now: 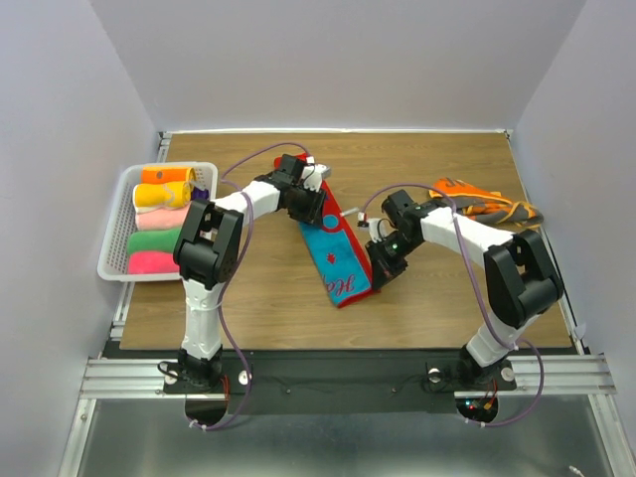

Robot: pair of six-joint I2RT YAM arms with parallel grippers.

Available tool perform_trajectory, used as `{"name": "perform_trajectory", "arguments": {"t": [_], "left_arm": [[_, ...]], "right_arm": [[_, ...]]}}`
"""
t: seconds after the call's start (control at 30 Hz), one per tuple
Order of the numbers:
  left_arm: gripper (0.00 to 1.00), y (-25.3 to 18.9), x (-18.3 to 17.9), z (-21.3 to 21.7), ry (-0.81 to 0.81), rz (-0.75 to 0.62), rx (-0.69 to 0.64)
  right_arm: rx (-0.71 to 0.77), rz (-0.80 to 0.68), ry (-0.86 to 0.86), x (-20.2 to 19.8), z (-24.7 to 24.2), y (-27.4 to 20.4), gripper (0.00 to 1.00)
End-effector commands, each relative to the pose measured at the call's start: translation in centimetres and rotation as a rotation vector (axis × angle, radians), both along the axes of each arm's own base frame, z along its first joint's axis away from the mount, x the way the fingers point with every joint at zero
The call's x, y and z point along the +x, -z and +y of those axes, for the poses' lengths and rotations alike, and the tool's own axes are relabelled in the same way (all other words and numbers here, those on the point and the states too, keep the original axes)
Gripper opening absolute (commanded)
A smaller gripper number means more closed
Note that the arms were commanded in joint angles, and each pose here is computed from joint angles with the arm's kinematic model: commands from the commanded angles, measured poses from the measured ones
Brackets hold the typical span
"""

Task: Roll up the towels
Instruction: Fold the towel

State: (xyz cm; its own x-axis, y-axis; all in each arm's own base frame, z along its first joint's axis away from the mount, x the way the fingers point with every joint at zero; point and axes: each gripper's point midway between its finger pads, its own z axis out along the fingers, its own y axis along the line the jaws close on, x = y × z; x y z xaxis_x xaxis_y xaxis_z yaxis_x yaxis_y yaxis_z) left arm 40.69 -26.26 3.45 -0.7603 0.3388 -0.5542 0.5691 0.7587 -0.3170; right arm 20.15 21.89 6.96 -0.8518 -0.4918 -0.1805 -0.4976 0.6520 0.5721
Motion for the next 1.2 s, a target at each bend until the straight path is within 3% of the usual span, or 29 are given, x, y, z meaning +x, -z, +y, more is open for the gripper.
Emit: {"name": "perform_trajectory", "arguments": {"t": [0.0, 0.17, 0.6, 0.87, 1.17], "left_arm": [[0.48, 0.6, 0.9, 0.3, -0.014, -0.009, 0.029], [0.48, 0.8, 0.9, 0.6, -0.017, -0.007, 0.041], [0.47, 3.0, 0.7, 1.5, -0.032, 0.026, 0.086], [0.47, 3.0, 0.7, 1.7, -0.034, 0.023, 0.093], [0.47, 2.8, 0.8, 1.8, -0.026, 0.02, 0.095]], "right_arm": [[-0.074, -0.022, -0.01, 0.0, -1.1, 0.9, 0.01], [-0.148, -0.049, 0.019, 0.7, -2.6, 1.6, 0.01], [0.017, -0.096, -0.023, 0.1, -1.5, -2.1, 0.0], [-0.128, -0.028, 0.05, 1.2, -4.2, 2.0, 0.01], [-0.154, 0.07, 0.046, 0.4, -4.5, 5.0, 0.01]]}}
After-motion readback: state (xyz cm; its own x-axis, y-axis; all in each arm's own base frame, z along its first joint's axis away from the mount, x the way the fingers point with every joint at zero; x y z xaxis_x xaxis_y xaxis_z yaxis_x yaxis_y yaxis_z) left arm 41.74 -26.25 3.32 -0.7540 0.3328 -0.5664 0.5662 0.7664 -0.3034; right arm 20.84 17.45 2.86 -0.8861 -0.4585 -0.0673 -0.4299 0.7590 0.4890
